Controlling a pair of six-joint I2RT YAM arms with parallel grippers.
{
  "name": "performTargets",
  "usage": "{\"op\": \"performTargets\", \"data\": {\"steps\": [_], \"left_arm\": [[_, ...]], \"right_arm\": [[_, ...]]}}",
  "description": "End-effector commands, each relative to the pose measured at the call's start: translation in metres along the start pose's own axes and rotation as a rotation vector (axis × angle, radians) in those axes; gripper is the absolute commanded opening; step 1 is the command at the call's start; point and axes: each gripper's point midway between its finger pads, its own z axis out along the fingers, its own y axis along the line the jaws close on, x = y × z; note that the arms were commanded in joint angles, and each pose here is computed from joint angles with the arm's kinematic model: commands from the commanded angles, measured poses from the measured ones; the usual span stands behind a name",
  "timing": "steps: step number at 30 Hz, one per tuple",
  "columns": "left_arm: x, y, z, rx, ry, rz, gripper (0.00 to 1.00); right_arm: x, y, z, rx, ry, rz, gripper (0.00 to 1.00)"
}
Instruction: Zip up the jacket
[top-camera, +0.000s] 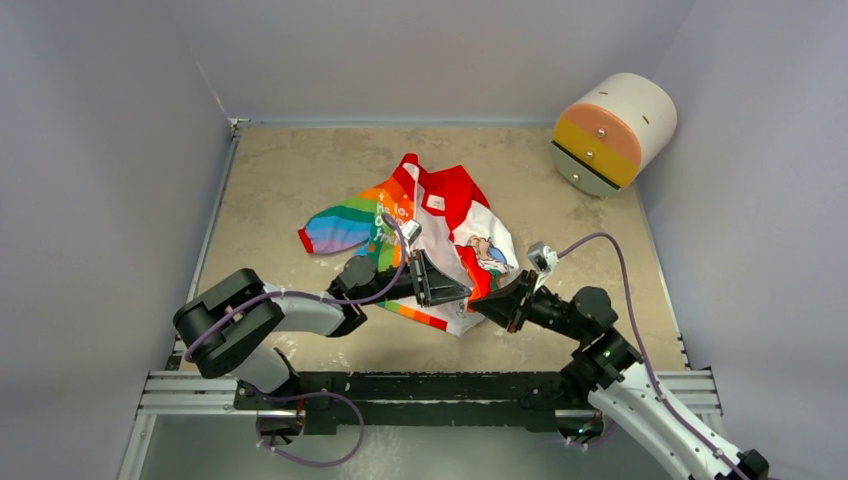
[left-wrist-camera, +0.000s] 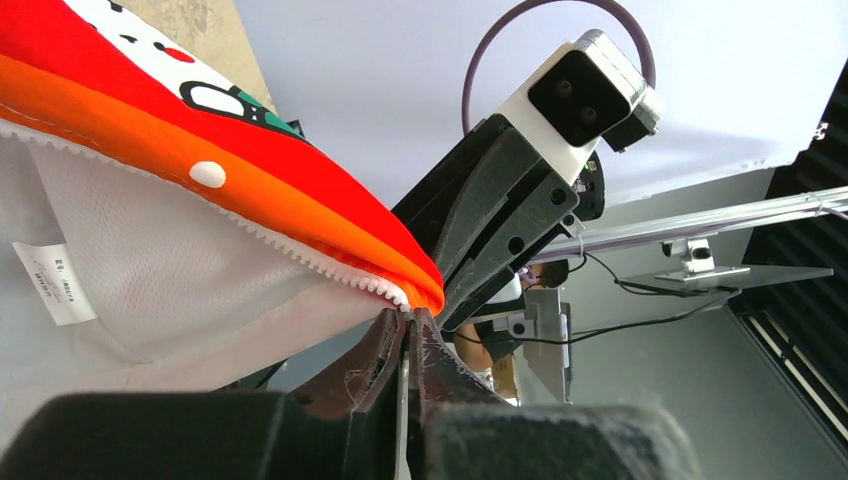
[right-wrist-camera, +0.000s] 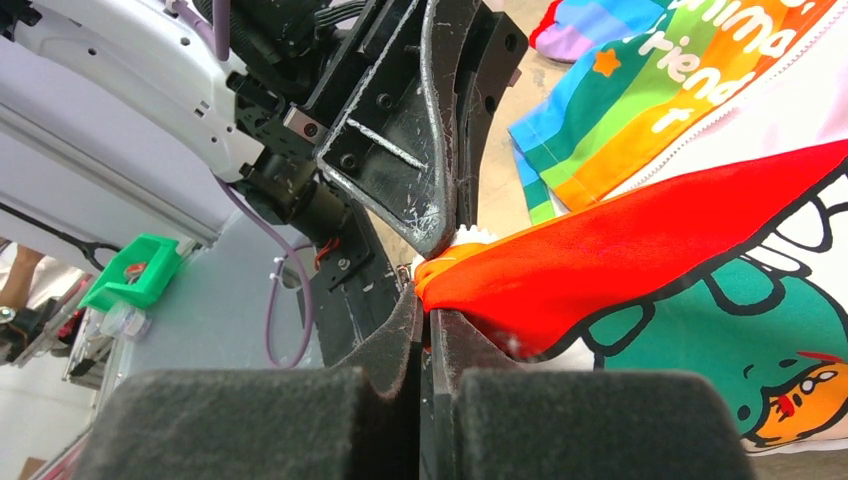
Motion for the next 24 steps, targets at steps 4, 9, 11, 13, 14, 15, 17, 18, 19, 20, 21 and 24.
{"op": "performTargets", "data": {"steps": [4,9,11,13,14,15,17,18,19,20,21,24], "left_arm": [[-0.002,-0.032,0.003,0.106,0.003,0.085,0.0],[-0.005,-0.033,0.004,0.104,-0.012,0.085,0.0],[-0.005,-0.036,0.004,0.112,-0.011,0.087,0.0],[-0.006,-0.038,0.004,0.118,-0.016,0.09,0.0],[-0.007,-0.038,0.004,0.118,-0.019,0.092,0.0],[-0.007,-0.039,0.004,0.119,-0.022,0.093,0.0],[-0.008,-0.039,0.005,0.119,-0.026,0.093,0.0],[-0.008,-0.038,0.005,0.117,-0.029,0.091,0.0],[-0.009,-0.038,0.005,0.116,-0.03,0.092,0.0],[-0.008,-0.037,0.005,0.115,-0.03,0.092,0.0],[-0.009,-0.038,0.005,0.117,-0.031,0.09,0.0],[-0.009,-0.038,0.005,0.118,-0.032,0.092,0.0]], "right_arm": [[-0.007,-0.002,0.001,0.02,-0.031,0.035,0.04],[-0.008,-0.004,0.005,0.022,-0.041,0.063,0.24],[-0.006,-0.003,0.007,0.011,-0.036,0.085,0.34],[-0.004,-0.002,0.008,-0.002,-0.031,0.105,0.39],[-0.005,-0.001,0.008,-0.006,-0.034,0.111,0.4],[-0.004,-0.001,0.008,-0.009,-0.033,0.114,0.4],[-0.006,0.001,0.008,-0.014,-0.039,0.117,0.41],[-0.007,0.001,0.008,-0.016,-0.041,0.118,0.41],[-0.007,0.002,0.009,-0.017,-0.043,0.121,0.41],[-0.008,0.002,0.009,-0.021,-0.043,0.123,0.41],[-0.008,0.003,0.009,-0.025,-0.044,0.125,0.4],[-0.01,0.006,0.009,-0.04,-0.051,0.127,0.37]]}}
